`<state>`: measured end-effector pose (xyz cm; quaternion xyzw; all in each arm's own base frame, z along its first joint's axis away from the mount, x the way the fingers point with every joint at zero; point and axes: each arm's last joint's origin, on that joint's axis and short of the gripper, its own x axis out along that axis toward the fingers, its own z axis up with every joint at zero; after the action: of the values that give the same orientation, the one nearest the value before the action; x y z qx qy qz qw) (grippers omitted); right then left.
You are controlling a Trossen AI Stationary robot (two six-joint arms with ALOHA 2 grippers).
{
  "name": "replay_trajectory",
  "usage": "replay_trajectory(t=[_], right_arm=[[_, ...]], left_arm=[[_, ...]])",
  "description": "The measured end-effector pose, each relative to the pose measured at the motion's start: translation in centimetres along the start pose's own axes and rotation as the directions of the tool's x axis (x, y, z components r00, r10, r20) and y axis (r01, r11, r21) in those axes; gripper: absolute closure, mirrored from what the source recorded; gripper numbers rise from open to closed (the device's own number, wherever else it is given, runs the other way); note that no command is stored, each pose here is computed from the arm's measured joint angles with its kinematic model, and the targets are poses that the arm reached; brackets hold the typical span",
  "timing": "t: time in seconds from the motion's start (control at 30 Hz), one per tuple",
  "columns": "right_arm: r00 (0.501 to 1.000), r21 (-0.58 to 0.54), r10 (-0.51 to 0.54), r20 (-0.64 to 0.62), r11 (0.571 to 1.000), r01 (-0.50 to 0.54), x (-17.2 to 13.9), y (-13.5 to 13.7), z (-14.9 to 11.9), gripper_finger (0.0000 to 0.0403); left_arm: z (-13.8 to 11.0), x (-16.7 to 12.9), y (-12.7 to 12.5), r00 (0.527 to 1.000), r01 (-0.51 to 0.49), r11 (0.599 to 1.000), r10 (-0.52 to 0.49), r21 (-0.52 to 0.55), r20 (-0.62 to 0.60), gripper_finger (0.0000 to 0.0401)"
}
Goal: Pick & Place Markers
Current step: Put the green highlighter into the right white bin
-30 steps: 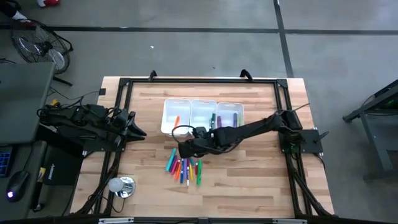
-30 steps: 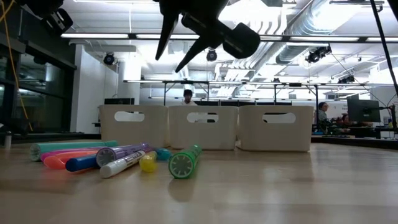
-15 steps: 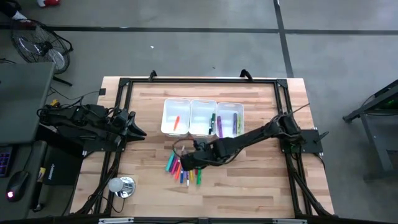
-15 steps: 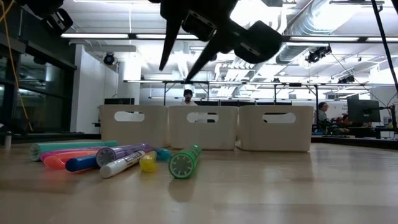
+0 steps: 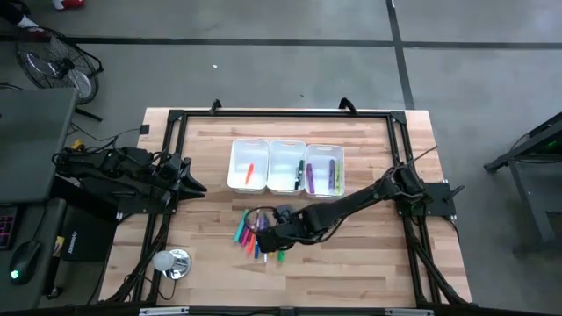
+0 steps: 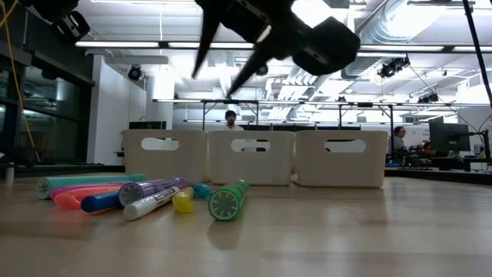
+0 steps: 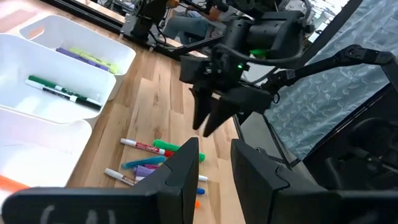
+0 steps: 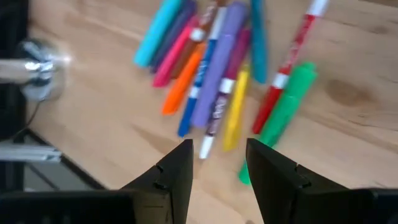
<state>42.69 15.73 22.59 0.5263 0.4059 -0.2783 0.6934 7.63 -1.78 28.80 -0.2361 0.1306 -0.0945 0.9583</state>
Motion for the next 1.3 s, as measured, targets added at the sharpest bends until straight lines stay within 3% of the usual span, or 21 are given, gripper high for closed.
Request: replay_trajectory(t=[0.2, 0.6, 0.77, 1.03, 1.3], right_arm=[[0.985, -0.060, 0.167, 0.043, 0.985, -0.164, -0.1, 1.6, 0.2, 0.0266], [0.928, -0.161, 0.340, 0.154, 0.935, -0.316, -3.6, 5.1, 0.9, 0.0266], [0.917, -0.199, 0.353, 0.186, 0.928, -0.316, -4.9, 5.9, 1.3, 0.0266], [0.928, -0.183, 0.345, 0.139, 0.930, -0.319, -4.7, 5.8, 1.1, 0.0266], [0.953, -0.195, 0.301, 0.011, 0.936, -0.294, -1.6, 5.4, 0.3, 0.0266]], left_arm=[[0.0, 0.0, 0.0, 1.000, 0.000, 1.000, 0.000, 0.000, 0.000, 0.0309], [0.0, 0.0, 0.0, 1.000, 0.008, 1.000, -0.008, -0.003, -0.005, 0.0309], [0.0, 0.0, 0.0, 1.000, 0.009, 1.000, -0.009, -0.002, -0.006, 0.0309], [0.0, 0.0, 0.0, 1.000, 0.010, 1.000, -0.010, -0.004, -0.007, 0.0309], [-0.1, 0.0, -0.1, 1.000, 0.023, 0.999, -0.023, -0.027, -0.015, 0.0309]])
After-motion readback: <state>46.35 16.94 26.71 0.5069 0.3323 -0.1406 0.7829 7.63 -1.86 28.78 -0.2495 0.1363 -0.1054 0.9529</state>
